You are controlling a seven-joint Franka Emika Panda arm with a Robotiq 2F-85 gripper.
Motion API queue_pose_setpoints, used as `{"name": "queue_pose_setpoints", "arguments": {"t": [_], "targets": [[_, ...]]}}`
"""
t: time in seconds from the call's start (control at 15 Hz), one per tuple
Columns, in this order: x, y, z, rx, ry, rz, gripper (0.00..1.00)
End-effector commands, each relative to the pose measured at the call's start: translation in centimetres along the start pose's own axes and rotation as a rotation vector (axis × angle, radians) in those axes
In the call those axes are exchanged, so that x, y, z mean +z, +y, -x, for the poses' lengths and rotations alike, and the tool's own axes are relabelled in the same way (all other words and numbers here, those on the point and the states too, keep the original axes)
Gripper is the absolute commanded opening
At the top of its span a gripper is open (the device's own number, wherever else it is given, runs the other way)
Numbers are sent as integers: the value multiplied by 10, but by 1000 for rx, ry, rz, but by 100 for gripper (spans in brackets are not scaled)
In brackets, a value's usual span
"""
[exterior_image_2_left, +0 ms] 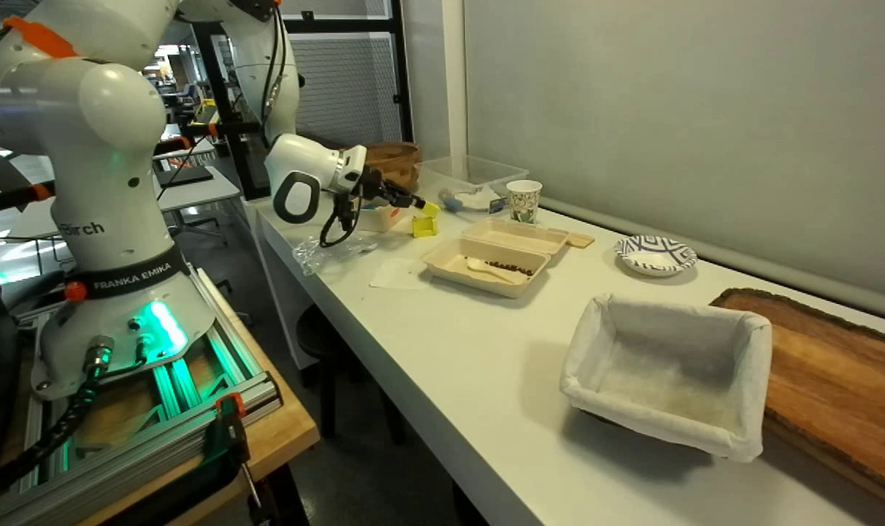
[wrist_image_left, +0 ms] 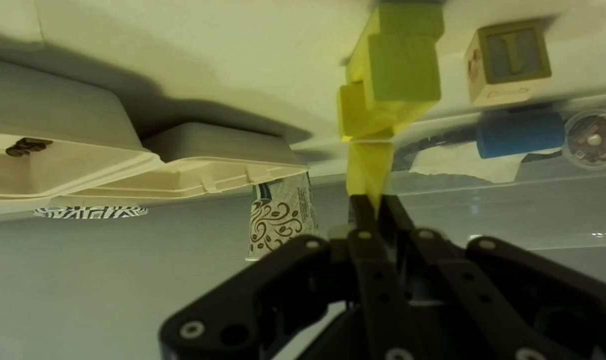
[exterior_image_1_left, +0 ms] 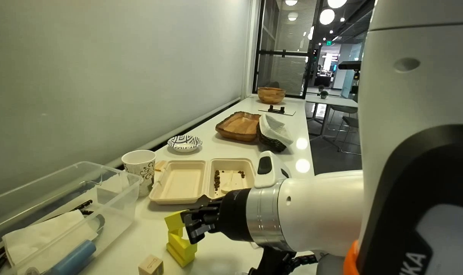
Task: Pile up the yellow blocks on the let
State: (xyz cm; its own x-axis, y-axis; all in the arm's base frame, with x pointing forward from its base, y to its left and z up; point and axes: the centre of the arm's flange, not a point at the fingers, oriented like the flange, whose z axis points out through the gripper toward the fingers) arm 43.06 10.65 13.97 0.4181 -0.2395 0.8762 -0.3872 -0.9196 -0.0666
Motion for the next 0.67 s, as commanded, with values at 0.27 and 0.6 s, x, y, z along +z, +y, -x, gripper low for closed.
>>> {"name": "queue_pose_setpoints", "arguments": {"t": [0.27, 0.6], "targets": [[-2, -3, 14, -13, 21, 13, 56], [-7, -6, 11, -9, 16, 14, 95]]}}
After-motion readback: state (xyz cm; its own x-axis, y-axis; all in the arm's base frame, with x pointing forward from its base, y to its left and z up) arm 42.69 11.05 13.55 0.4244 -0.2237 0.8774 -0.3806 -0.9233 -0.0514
